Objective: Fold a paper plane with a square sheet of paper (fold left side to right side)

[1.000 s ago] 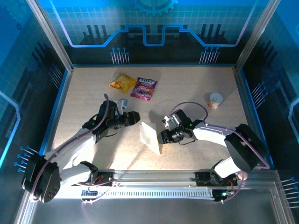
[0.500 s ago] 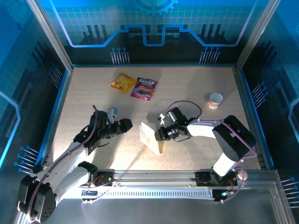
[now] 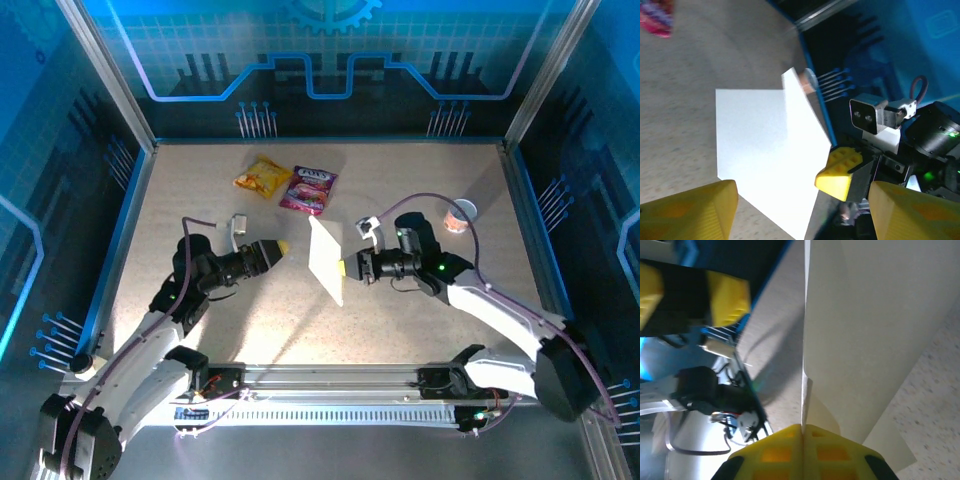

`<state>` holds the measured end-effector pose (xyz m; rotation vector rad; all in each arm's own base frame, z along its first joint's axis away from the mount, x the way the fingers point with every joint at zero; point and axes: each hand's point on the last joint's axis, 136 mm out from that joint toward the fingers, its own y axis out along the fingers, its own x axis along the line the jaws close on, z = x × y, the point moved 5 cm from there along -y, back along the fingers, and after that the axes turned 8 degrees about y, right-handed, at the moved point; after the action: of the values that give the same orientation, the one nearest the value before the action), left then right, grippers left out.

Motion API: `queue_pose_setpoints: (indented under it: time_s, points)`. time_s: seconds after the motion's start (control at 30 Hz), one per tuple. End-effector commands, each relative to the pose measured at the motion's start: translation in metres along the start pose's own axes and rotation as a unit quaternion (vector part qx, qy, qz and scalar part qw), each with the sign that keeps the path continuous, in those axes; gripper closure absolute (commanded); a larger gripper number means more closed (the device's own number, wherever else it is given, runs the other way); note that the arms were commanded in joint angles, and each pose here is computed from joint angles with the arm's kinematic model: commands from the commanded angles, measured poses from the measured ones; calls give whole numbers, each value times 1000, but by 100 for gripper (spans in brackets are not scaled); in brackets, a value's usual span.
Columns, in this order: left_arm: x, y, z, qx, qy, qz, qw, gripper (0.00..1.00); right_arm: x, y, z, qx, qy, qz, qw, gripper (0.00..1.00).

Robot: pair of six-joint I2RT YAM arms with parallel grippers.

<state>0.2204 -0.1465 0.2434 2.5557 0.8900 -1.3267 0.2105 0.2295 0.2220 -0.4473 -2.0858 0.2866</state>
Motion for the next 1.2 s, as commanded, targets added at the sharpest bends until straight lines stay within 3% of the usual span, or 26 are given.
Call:
queue_pose_setpoints:
  time_s: [0.0,0.13,0.73,1.17]
  points:
    - [-37,-2,-15,0,36,87,996,32,23,-11,-1,-2,-22,-61,998,100]
    - [-49,1,-19,10,50,114,992,33,44,-16,-5,-3,-35,-107,994,100]
    - [-58,27,-9,56,67,127,988,42,66,1,-5,28,-50,-137,989,100]
    - [-58,30,-9,49,70,124,989,81,57,8,-4,28,-32,-124,991,96]
